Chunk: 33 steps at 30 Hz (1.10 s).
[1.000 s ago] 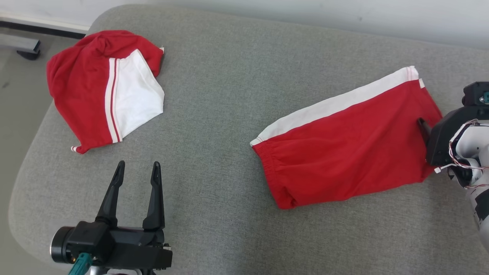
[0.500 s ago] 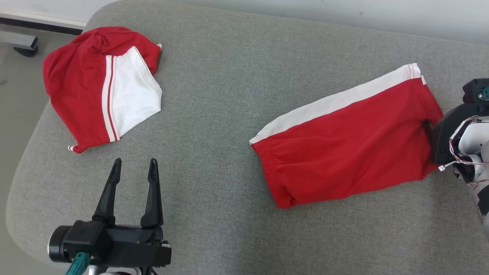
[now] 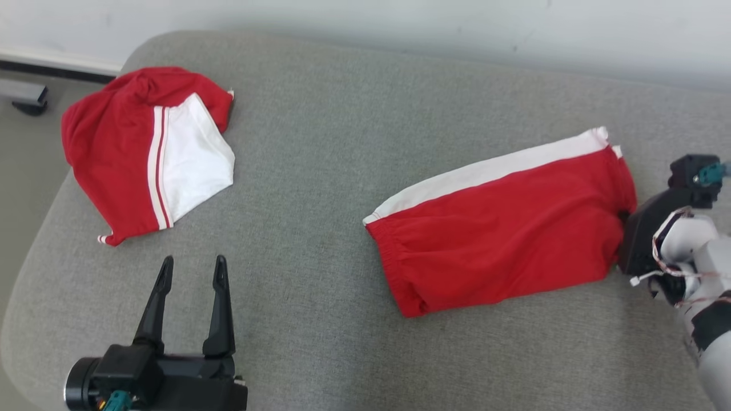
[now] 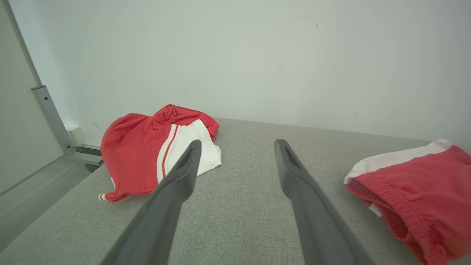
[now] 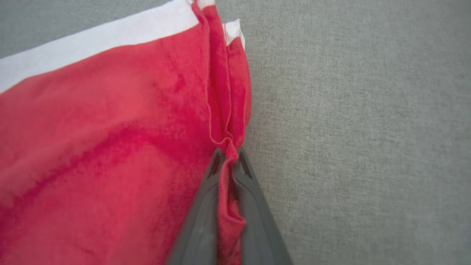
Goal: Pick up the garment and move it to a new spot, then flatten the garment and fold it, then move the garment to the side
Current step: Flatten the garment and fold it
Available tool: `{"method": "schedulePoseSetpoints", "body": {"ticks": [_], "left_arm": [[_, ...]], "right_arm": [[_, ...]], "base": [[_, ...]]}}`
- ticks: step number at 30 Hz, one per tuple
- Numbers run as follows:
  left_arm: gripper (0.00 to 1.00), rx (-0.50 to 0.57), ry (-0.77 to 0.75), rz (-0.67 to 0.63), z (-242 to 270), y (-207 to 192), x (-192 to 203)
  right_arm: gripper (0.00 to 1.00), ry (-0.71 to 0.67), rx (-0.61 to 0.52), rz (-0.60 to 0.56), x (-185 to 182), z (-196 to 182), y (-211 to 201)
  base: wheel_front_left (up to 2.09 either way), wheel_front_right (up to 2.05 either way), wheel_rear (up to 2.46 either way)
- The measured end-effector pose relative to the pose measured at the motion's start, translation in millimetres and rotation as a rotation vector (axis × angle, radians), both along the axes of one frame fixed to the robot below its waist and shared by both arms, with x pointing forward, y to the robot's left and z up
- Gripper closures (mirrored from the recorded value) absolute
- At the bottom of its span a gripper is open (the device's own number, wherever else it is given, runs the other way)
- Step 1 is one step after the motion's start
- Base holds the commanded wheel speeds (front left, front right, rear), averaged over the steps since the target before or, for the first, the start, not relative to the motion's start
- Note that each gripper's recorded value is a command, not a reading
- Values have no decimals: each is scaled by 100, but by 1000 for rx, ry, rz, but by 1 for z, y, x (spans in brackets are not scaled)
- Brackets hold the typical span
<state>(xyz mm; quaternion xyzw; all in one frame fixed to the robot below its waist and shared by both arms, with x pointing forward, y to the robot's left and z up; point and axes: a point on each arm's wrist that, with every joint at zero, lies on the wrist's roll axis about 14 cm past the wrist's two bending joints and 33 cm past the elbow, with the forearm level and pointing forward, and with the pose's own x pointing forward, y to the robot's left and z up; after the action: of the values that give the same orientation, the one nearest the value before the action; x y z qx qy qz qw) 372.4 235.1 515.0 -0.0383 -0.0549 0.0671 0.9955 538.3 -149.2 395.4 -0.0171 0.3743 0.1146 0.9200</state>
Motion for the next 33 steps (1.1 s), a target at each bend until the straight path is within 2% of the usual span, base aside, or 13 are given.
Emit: {"method": "schedulePoseSetpoints", "body": {"ticks": [9,16,22,25,33], "left_arm": [[0,9,-9,-31,3,-8,-16],[0,11,-31,-91,8,-25,-18],[0,9,-54,-128,15,-37,-20],[0,9,-61,-134,17,-38,-21],[0,8,-60,-138,16,-38,-22]], "right_arm": [[100,-29,111,-47,-42,14,-12],[100,-22,129,-162,-92,10,-70],[100,-46,97,-290,-126,14,-129],[100,-57,72,-323,-135,15,-145],[100,-144,131,-302,-124,35,-127]], "base": [[0,0,0],[0,0,0],[0,0,0],[0,0,0],[0,0,0]]}}
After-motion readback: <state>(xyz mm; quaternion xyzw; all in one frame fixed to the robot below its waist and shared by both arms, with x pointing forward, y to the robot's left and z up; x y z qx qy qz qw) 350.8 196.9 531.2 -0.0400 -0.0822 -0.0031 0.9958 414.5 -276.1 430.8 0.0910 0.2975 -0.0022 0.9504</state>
